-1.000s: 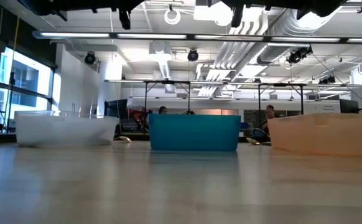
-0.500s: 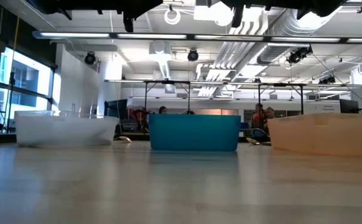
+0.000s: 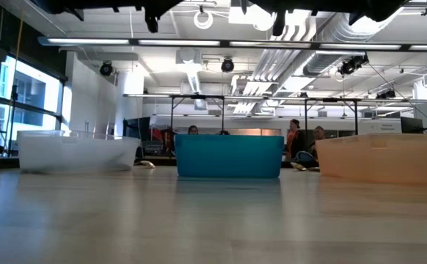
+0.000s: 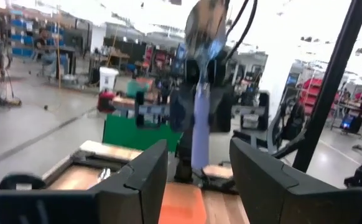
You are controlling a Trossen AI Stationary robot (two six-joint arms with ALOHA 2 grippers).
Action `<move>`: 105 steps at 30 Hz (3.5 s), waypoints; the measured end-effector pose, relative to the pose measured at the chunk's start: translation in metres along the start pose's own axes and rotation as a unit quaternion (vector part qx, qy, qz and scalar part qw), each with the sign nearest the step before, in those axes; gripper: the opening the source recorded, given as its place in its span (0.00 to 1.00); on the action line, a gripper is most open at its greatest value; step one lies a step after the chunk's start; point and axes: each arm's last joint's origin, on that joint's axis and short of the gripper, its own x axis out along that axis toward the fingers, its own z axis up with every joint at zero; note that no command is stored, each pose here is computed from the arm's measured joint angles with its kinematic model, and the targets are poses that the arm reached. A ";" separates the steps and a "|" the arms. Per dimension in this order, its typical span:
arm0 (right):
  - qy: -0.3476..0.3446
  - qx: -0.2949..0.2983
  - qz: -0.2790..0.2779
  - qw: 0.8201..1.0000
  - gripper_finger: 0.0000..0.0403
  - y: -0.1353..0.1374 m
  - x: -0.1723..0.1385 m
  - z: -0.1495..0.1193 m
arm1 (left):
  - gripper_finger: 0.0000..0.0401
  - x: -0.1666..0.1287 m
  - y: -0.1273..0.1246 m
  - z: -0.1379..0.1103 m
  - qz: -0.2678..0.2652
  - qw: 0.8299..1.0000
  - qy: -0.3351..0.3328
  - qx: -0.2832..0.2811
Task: Sort silverware by color (type)
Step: Put the purple spoon into the blue bin
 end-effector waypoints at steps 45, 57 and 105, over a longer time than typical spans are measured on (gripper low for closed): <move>0.103 -0.003 0.015 0.995 0.08 -0.020 0.037 0.014 | 0.00 -0.038 0.007 -0.021 0.027 0.999 0.024 -0.016; 0.104 0.001 0.016 0.994 0.08 -0.020 0.037 0.014 | 0.00 -0.038 0.007 -0.021 0.031 0.999 0.023 -0.016; 0.569 0.043 -0.120 0.812 0.08 -0.077 0.059 -0.122 | 0.00 -0.049 -0.003 0.027 0.046 0.996 -0.070 0.032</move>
